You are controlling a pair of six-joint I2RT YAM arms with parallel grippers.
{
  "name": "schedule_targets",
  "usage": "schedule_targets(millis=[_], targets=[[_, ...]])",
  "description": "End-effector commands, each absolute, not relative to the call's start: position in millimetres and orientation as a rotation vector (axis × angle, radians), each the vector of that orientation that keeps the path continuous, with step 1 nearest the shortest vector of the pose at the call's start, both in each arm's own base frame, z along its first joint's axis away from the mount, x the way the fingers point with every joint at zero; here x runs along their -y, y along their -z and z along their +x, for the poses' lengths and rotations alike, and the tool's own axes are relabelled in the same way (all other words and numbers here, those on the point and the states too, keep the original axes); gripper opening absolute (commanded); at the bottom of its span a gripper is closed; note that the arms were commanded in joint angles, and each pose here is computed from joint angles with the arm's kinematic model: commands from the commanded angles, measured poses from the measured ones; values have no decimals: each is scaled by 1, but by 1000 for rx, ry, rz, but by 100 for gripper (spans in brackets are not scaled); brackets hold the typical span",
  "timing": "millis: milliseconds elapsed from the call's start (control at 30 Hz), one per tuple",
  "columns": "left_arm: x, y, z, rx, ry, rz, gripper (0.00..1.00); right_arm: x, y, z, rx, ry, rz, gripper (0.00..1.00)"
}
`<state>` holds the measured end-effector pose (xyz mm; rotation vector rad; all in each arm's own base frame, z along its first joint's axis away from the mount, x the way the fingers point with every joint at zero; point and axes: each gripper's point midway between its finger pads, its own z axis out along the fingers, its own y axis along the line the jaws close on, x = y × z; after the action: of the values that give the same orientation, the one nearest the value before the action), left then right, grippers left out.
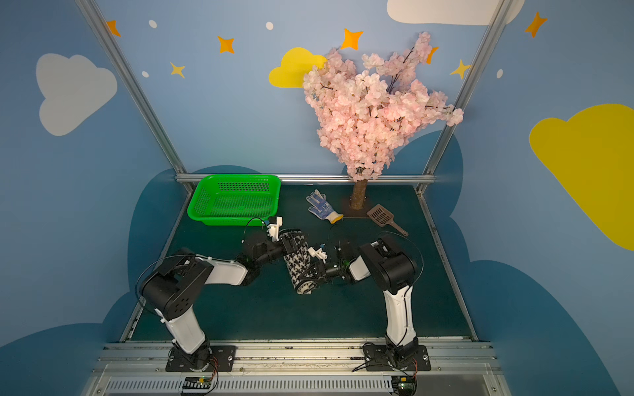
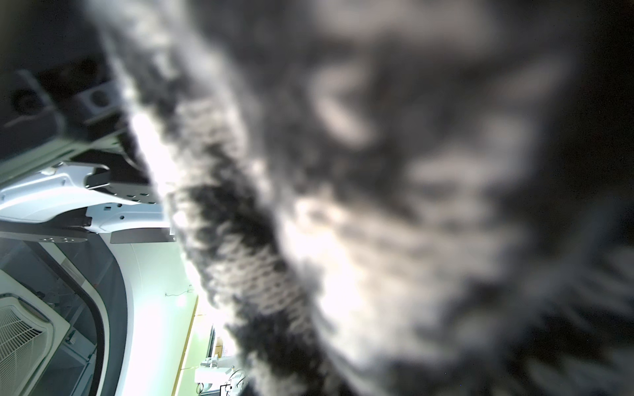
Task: Roll up the scarf and place it into the basket
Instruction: Pick up the scarf at the center of the board.
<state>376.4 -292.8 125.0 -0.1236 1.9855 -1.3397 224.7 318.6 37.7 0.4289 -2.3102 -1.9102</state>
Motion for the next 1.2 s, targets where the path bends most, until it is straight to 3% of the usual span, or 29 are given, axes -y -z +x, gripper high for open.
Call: schedule_targets(millis=[0,100,400,433,467,600,900,1167], targets=[[281,-91,381,-2062,1264,-205,100,-292,28,206,2458,1578,83,24],[272,-71,383,-2112,1178,-247,100,-291,24,207,2482,1558,100,26],[270,-45,383,-2179,1127,-264,100,-289,-15,213,2630,1519,217,58],[270,-44,383,-2179,1129,-263,100,-287,-21,213,2648,1510,225,63],[270,-43,383,-2180,1130,-264,100,-291,-34,221,2673,1523,257,78],[269,-43,380,-2186,1124,-258,100,-287,-63,231,2812,1425,357,90],[273,-46,379,-2183,1151,-259,100,-279,-79,265,3052,1105,490,90],[271,-45,376,-2171,1161,-276,100,-295,-64,284,3036,1096,553,90]])
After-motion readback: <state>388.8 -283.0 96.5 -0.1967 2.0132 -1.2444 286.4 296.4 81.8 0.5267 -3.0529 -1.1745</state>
